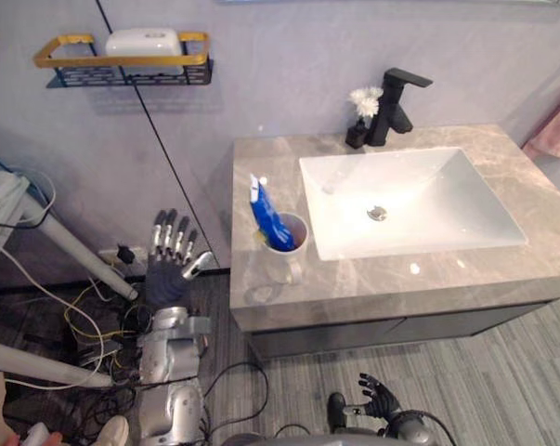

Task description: Organize washtable

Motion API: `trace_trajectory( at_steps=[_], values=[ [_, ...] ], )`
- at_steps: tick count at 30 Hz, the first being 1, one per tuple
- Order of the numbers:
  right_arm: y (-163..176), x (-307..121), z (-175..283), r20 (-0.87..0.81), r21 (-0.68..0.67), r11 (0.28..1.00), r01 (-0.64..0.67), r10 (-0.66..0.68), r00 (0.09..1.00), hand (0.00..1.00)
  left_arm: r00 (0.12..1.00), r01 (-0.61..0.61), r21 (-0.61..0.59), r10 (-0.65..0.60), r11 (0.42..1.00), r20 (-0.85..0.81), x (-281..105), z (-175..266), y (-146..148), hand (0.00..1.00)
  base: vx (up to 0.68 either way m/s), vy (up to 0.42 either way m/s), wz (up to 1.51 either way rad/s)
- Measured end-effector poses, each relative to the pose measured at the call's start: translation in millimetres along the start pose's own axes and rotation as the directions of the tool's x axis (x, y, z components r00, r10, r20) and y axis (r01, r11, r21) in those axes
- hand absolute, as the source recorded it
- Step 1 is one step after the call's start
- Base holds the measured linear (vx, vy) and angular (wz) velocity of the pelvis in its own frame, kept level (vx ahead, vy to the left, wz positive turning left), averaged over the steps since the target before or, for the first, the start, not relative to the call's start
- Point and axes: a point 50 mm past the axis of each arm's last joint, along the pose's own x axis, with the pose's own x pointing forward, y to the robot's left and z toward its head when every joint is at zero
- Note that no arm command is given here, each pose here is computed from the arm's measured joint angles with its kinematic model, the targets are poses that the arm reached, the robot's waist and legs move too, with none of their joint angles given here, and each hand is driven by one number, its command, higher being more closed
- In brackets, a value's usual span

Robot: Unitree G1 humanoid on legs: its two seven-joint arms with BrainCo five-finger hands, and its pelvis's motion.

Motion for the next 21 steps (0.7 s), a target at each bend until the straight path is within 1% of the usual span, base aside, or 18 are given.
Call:
trace_trajectory(
  at_steps=[5,13,14,16,21],
  values=[
    [-2.7,0.3,0.9,0.002,-0.006,1.000,0.005,-0.005,1.000,0.00,0.996,0.024,-0.013,-0.025,1.000,-0.083,-3.8,-16.2,-1.4,0.00,0.00,0.000,0.00],
    [-5.1,1.4,3.8,0.010,-0.011,1.000,0.009,-0.009,1.000,0.00,0.993,0.035,-0.002,-0.035,0.999,-0.113,-6.3,-20.6,0.4,0.00,0.00,-0.011,0.04],
    [-5.1,1.5,4.1,0.010,-0.011,1.000,0.009,-0.009,1.000,0.00,0.991,0.041,-0.002,-0.041,0.999,-0.126,-6.9,-23.1,-0.2,1.00,-0.03,-0.008,0.02],
    [-5.1,3.1,7.9,0.020,-0.017,1.000,0.007,-0.006,1.000,0.00,0.987,0.043,0.009,-0.041,0.999,-0.157,-10.1,-27.2,2.7,1.00,-0.02,-0.004,0.01],
    [-5.7,3.8,9.5,0.024,-0.021,1.000,0.006,-0.006,1.000,0.00,0.984,0.068,0.000,-0.067,0.998,-0.165,-11.6,-28.8,0.3,1.00,-0.01,-0.006,0.00]
  ],
)
